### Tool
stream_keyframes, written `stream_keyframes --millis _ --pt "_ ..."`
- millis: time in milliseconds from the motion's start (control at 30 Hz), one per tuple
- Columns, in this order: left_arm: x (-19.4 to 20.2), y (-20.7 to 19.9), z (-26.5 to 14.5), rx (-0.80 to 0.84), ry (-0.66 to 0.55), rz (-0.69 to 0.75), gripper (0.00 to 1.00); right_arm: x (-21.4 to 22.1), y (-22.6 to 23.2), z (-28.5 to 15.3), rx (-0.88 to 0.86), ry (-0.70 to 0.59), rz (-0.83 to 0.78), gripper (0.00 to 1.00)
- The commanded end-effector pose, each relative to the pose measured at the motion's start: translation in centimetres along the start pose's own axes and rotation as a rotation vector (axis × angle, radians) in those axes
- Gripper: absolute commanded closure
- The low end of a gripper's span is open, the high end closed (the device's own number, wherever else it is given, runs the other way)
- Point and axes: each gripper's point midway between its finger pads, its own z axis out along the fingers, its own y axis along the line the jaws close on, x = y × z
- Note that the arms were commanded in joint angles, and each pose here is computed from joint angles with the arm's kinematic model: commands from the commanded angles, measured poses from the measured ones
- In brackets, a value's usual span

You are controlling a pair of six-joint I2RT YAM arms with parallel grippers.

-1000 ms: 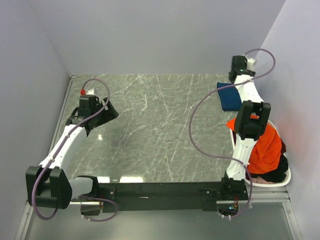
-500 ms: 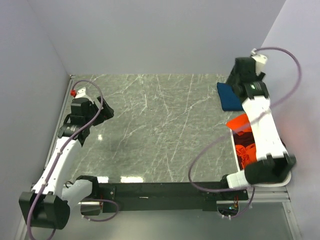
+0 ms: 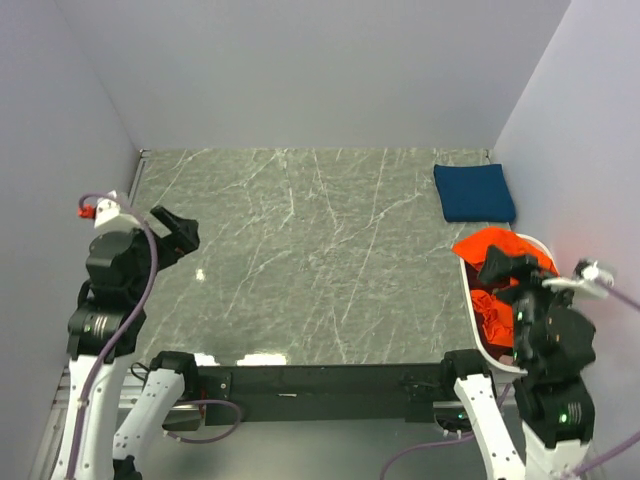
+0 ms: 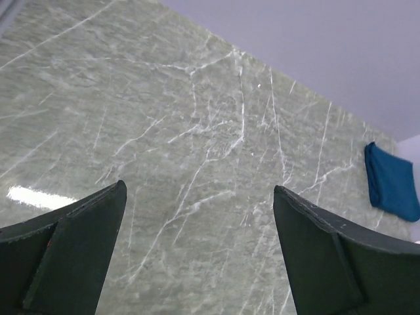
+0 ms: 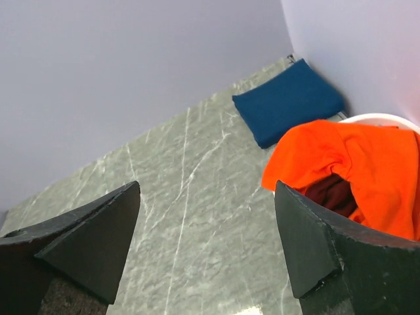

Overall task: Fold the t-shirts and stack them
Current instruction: Reset both grippers

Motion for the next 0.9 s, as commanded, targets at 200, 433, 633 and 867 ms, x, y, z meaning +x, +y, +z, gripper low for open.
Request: stream_keyframes --millis 200,433,633,867 --pt "1.6 3.6 -2.0 -0.137 -0.018 -0.054 0.01 3.0 0.0 -2.2 -0.180 -0.111 0.044 0.10" --pt "1.0 3.3 -2.5 -0.129 -0.033 -0.063 0.00 3.0 -0.3 -3.0 -0.206 -0.157 0.037 0.09" --pt "0.8 3.1 -2.2 -0.125 -0.027 -0.057 0.00 2.5 -0.4 -3.4 -0.214 -0.183 0.017 0.08" --pt "0.4 2.6 -2.2 -0.106 -0.040 -0.059 0.01 2.3 -0.3 -3.7 -0.224 -0.189 0.006 0.07"
